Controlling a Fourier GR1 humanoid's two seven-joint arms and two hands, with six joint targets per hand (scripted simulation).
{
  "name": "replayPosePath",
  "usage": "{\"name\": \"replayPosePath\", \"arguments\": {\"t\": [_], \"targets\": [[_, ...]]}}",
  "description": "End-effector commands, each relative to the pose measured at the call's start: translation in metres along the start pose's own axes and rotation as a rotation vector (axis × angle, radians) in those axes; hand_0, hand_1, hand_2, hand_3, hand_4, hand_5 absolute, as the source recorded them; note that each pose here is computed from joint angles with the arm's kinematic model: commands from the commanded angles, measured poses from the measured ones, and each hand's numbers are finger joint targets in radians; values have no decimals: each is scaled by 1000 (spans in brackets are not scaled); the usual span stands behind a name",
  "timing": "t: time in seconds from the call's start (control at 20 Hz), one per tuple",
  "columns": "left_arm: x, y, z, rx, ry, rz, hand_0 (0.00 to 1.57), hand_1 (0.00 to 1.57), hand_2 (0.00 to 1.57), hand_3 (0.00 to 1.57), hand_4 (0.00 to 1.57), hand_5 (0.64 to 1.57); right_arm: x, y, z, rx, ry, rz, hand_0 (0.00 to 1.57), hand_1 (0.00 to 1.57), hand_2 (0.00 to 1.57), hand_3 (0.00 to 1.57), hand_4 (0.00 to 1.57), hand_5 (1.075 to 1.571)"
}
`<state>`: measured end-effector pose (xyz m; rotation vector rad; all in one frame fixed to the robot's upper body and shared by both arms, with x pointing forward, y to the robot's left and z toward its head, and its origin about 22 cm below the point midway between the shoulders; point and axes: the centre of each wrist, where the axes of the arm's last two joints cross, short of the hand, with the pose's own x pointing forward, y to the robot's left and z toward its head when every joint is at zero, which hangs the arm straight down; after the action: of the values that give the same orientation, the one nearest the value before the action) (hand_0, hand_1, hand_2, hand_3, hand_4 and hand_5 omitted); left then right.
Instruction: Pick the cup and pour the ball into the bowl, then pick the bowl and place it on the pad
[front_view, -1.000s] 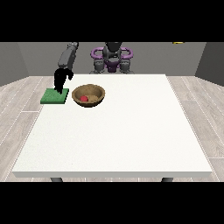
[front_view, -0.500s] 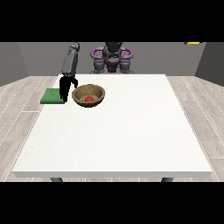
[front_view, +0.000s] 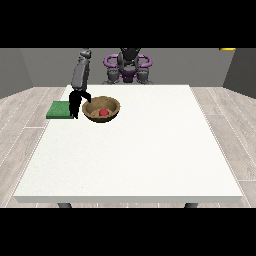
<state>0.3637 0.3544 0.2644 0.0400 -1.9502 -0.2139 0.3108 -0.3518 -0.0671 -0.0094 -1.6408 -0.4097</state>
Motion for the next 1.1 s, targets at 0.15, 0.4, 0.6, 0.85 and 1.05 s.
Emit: {"name": "replayPosePath", "arguments": {"t": [0.15,0.4,0.6,0.85,1.05], "targets": [[-2,-4,8,-1,-18,-5,0,0,0,0,1017,1538,1,23,-16,-14,34,24,0,0,0,0,458,1547],[35,13,3,-10,-62,-21,0,0,0,0,1022,1541,-10,43,-15,-8,-12,-2,0,0,0,0,475,1549],[26,22,16,-32,-69,-7,0,0,0,0,1023,1540,-11,14,-8,-181,88,43,0,0,0,0,615,1568],[37,21,13,-37,-102,13,0,0,0,0,1028,1529,-19,-28,20,-274,193,238,1571,1571,1571,1571,944,1471],[44,27,13,-18,-121,16,0,0,0,0,1112,1519,-3,-51,23,-299,161,313,1571,1571,1571,1413,922,1525]]}}
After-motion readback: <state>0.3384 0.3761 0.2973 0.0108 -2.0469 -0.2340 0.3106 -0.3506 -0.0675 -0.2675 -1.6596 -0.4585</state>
